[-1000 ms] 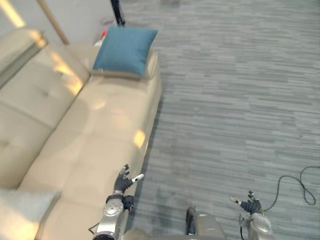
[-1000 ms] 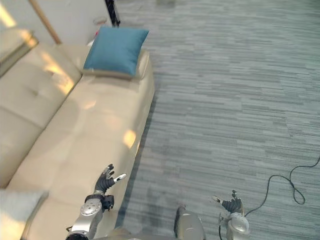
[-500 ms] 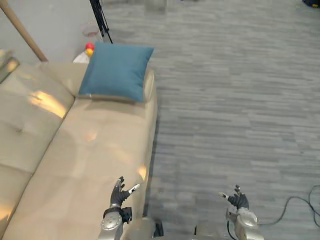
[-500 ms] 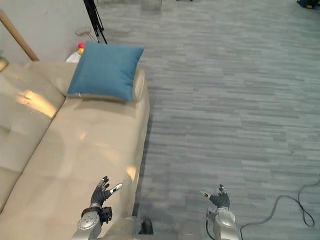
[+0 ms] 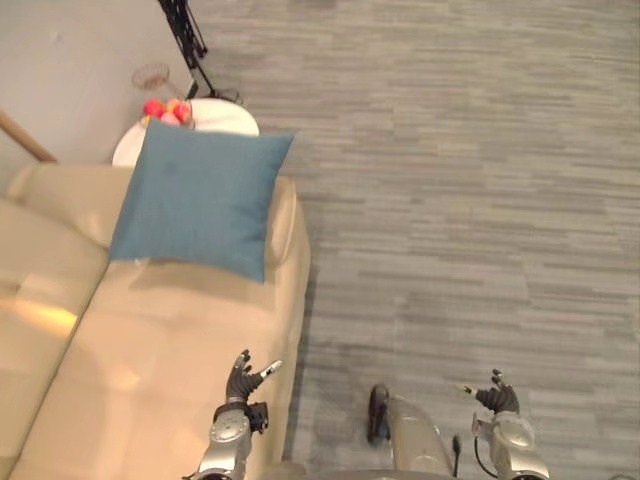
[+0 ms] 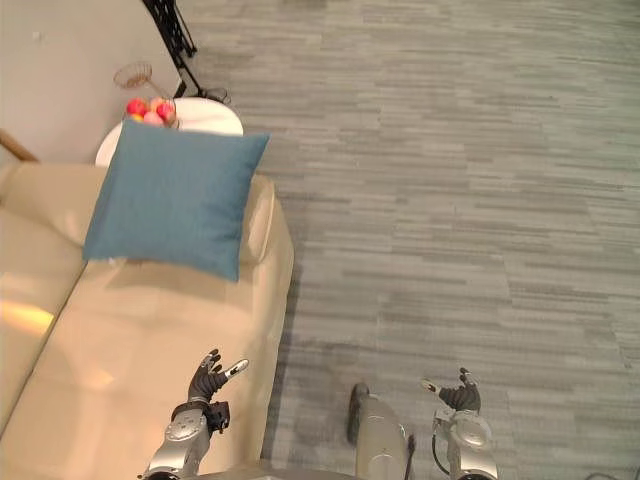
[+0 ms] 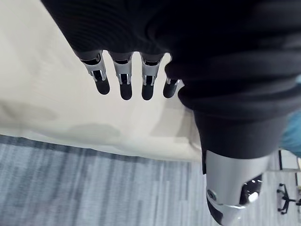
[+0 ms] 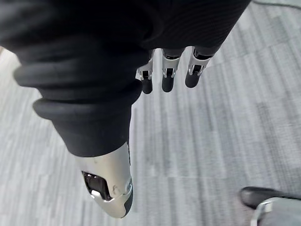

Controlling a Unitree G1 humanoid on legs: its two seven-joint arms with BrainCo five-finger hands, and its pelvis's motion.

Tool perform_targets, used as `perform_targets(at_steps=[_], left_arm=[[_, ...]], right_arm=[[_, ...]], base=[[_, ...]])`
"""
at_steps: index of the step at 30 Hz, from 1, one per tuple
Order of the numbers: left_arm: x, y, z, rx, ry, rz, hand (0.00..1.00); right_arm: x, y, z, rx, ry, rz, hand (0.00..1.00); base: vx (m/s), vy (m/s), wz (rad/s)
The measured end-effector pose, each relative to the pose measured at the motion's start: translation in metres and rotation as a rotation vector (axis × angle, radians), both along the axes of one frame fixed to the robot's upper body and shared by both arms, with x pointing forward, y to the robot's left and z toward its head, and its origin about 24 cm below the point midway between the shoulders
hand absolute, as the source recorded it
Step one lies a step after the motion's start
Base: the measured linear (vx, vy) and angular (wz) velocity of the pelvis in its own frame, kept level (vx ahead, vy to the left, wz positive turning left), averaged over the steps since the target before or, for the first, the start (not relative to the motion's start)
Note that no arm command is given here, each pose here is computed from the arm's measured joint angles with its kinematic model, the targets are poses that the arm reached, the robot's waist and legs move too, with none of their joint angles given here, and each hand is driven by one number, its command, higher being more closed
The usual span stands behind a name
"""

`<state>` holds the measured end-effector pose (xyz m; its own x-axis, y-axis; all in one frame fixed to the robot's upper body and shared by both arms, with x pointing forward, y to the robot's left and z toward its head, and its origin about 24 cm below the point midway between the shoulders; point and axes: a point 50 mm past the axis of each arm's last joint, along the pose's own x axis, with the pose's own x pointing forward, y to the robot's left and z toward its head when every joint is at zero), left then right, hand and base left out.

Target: Pick up cushions and gather them together orderly.

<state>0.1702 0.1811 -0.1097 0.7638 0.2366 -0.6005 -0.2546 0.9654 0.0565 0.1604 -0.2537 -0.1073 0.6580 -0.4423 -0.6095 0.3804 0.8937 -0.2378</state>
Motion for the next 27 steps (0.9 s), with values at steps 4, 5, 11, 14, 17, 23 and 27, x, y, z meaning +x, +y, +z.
perform_targets(at_steps=[4, 5, 11, 14, 17, 23, 27], left_arm=[[-0.002, 0.002, 0.006, -0.022, -0.038, 0.031, 0.00], [-0.004, 0.003, 0.006, -0.022, -0.037, 0.039, 0.00], [-0.023, 0.013, -0.003, 0.000, 0.026, 0.086, 0.00], [-0.029, 0.010, -0.007, -0.006, 0.056, 0.076, 0.00], [-0.040, 0.016, -0.012, 0.016, 0.114, 0.065, 0.00], [-0.043, 0.020, -0.011, 0.019, 0.107, 0.097, 0.00], [-0.049, 0.021, -0.011, 0.015, 0.106, 0.188, 0.00]], right_arm=[[0.007, 0.017, 0.000, 0.055, -0.037, 0.001, 0.00], [0.010, 0.016, 0.002, 0.052, -0.048, 0.002, 0.00], [0.001, -0.002, -0.004, 0.020, 0.019, -0.028, 0.00], [-0.008, -0.004, -0.007, 0.009, 0.047, -0.035, 0.00], [-0.015, 0.003, -0.012, 0.026, 0.072, -0.025, 0.00], [-0.009, 0.002, -0.005, 0.013, 0.014, -0.022, 0.00], [-0.034, -0.002, -0.013, 0.016, 0.085, -0.051, 0.00]], base=[[0.50, -0.006, -0.41], [0.46, 0.131, -0.26], [0.57, 0.229, -0.05], [0.54, 0.216, 0.61], [0.45, 0.034, 1.04], [0.29, -0.205, 1.16], [0.16, -0.364, 1.14]])
